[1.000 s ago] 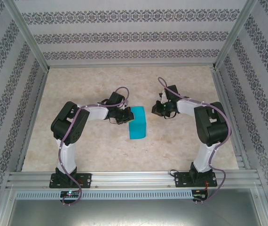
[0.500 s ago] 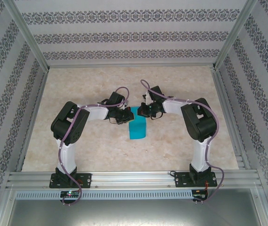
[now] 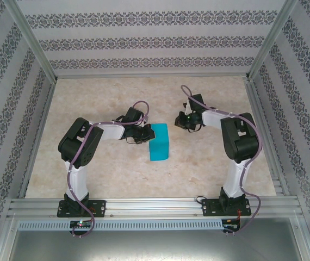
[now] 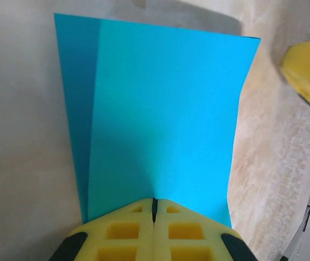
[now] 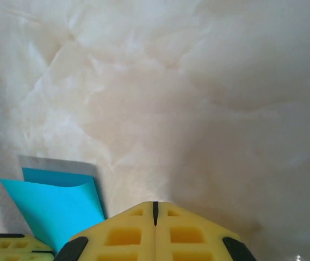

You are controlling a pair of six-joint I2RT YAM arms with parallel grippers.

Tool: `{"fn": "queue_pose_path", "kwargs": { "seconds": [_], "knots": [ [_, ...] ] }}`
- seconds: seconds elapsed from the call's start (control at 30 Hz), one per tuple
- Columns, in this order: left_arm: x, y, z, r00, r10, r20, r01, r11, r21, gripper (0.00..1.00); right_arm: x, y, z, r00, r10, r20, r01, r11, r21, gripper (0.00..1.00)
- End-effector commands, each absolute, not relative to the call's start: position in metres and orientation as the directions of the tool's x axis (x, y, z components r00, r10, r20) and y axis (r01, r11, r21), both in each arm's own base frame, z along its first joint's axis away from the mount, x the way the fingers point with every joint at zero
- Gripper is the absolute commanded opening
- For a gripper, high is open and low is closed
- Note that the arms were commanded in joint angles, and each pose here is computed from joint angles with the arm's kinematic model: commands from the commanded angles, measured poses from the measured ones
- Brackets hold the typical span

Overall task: Fold a paper plane with a square sheet of paper (pick it up from the middle)
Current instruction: Fold the square sheet of paper in half at the center of the table.

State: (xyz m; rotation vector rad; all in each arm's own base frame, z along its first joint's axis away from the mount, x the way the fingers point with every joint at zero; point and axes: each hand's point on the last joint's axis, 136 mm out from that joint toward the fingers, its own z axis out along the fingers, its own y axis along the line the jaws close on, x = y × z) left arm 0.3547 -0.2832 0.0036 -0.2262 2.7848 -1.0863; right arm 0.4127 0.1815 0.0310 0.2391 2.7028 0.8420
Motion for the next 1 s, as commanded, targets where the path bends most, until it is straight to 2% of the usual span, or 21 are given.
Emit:
{"fn": "queue_pose_path", "kwargs": {
  "seconds": [0.0,0.17,0.37,0.53,0.67,0.8,0.97],
  "knots": [
    [0.227,-0.184,-0.115,-0.923,-0.271,0.272,-0.321,0.934,-0.159,0.00,0.398,0.215,0.054,-0.953,0.168,-0.253,-0.034,0.768,0.639,0.00],
    [0.228,-0.184,-0.115,-0.923,-0.270,0.274,-0.321,0.934,-0.159,0.00,0.388,0.257,0.049,-0.969,0.111,-0.222,-0.075,0.721,0.689,0.00],
    [0.225,-0.183,-0.116,-0.922,-0.269,0.276,-0.319,0.935,-0.153,0.00,0.400,0.265,0.029,-0.976,0.122,-0.183,-0.036,0.734,0.678,0.00],
    [0.223,-0.182,-0.118,-0.920,-0.273,0.281,-0.324,0.933,-0.154,0.00,0.417,0.240,0.008,-0.966,0.191,-0.175,0.028,0.748,0.663,0.00],
    [0.222,-0.182,-0.118,-0.921,-0.272,0.280,-0.323,0.934,-0.155,0.00,0.432,0.199,0.000,-0.943,0.269,-0.197,0.092,0.777,0.622,0.00],
    [0.222,-0.182,-0.119,-0.922,-0.269,0.279,-0.320,0.935,-0.155,0.00,0.446,0.173,0.022,-0.916,0.316,-0.249,0.101,0.780,0.617,0.00],
    [0.223,-0.182,-0.118,-0.927,-0.253,0.278,-0.304,0.940,-0.156,0.00,0.428,0.188,0.058,-0.929,0.269,-0.255,0.033,0.745,0.666,0.00]
  ]
}}
